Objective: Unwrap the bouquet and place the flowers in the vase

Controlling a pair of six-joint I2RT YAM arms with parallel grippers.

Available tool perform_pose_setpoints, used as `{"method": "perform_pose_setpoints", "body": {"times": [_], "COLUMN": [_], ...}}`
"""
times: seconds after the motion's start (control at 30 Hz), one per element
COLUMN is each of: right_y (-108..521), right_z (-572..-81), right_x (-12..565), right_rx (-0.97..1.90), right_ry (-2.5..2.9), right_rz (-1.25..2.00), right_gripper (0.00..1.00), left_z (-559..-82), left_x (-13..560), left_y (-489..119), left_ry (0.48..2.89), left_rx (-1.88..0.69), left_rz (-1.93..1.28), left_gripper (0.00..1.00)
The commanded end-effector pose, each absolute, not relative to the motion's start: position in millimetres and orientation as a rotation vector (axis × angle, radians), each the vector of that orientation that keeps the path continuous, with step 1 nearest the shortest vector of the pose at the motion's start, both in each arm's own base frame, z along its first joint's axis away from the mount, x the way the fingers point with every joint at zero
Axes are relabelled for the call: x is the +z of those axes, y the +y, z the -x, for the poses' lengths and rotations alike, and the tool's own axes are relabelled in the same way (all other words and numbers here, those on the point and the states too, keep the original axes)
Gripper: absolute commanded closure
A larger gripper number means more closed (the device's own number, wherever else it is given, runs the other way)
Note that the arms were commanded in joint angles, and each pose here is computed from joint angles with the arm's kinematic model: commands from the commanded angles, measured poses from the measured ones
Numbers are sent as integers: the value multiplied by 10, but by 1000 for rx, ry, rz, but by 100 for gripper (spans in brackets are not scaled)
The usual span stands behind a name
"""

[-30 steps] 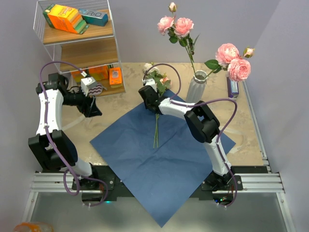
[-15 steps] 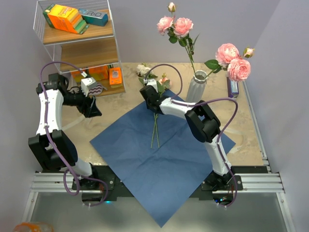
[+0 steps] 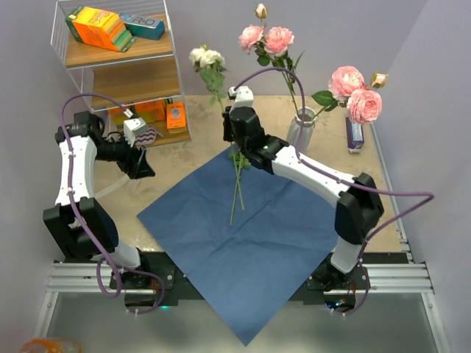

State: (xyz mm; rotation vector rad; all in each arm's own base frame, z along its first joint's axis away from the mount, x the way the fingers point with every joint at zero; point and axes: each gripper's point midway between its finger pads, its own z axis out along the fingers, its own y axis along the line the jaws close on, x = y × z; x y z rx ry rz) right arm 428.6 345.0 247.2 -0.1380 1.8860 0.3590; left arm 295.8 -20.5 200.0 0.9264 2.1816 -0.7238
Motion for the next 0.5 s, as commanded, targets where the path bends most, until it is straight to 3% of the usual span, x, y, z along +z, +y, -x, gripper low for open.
{"method": "perform_pose_setpoints", "body": {"times": [0.0,0.27,0.47], "right_y": [3529,3239,2659], "right_z": [-4101,-3435,-3034], "right_x": [3302,5049,5811], "right_rx": [434,433,378], "right_ry": [1642,1161,933], "right_rz": [201,296,212], "right_gripper": [100,100,100], "left_z": [-2958,-2973,-2978], "left_x": [2132,2134,2111], "left_y": [-193,-201,-206], "left_ry": [2138,2134,2138], "left_rx": [-694,-706,-722], "left_rz": [-933,-931,-927], "left_gripper": [20,20,20]}}
